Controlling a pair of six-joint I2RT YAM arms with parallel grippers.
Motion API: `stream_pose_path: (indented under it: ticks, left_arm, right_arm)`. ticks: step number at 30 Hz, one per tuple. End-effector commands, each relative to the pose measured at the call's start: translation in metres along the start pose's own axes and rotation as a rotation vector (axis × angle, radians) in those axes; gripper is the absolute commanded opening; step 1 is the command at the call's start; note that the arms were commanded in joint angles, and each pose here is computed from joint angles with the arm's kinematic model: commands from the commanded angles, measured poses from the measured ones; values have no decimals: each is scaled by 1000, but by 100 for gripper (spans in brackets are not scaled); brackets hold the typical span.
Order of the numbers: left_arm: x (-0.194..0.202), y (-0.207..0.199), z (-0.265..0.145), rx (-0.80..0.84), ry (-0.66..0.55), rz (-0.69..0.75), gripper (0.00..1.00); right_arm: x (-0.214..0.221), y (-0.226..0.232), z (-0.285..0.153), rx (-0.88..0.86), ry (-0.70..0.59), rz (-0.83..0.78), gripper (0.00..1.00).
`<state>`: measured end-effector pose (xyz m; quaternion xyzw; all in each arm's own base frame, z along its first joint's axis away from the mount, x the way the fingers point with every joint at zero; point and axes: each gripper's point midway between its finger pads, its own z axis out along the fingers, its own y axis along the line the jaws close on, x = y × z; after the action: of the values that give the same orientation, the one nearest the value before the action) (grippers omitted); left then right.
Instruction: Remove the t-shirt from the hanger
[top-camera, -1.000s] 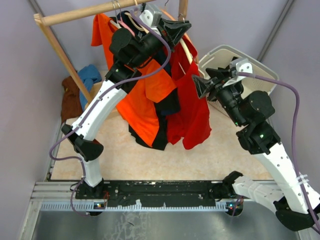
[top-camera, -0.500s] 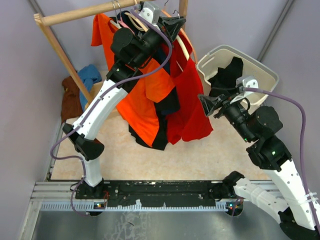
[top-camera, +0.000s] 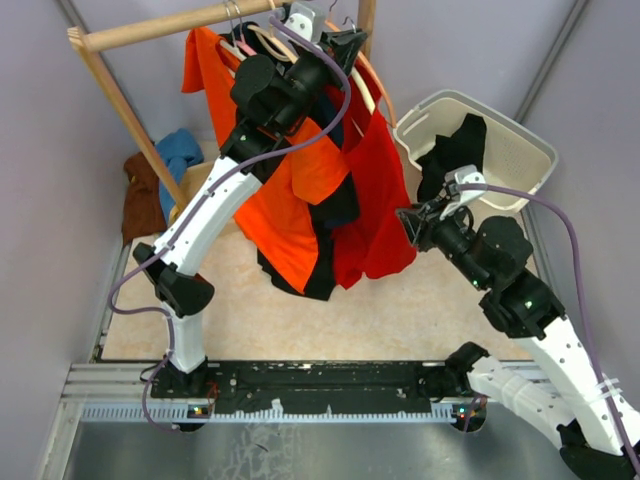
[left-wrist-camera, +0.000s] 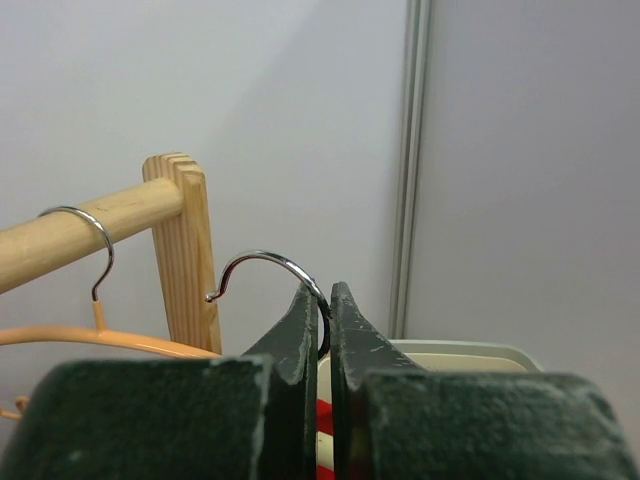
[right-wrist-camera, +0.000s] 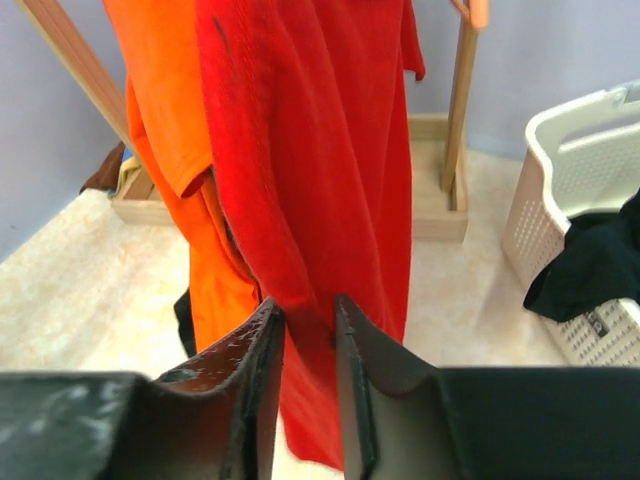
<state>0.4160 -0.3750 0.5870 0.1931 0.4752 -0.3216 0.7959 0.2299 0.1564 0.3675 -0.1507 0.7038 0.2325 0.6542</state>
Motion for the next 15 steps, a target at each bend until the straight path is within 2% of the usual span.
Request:
stream_pose_path:
  ticks: [1,3,5,15]
  left_arm:
    - [-53,8,-3,-53,-127,24,0]
    - [-55,11,-5,-69,-125,25,0]
    - [-58,14,-7,-86,-121,25,0]
    - [-90,19,-23,-123,-155,0,0]
  right_arm:
    - [3,-3,3,18,-14,9,16]
    - [11,-3,5,22,3,18,3]
    - [20,-4,6,27,21,29,0]
    - [72,-22,15,137,131,109,0]
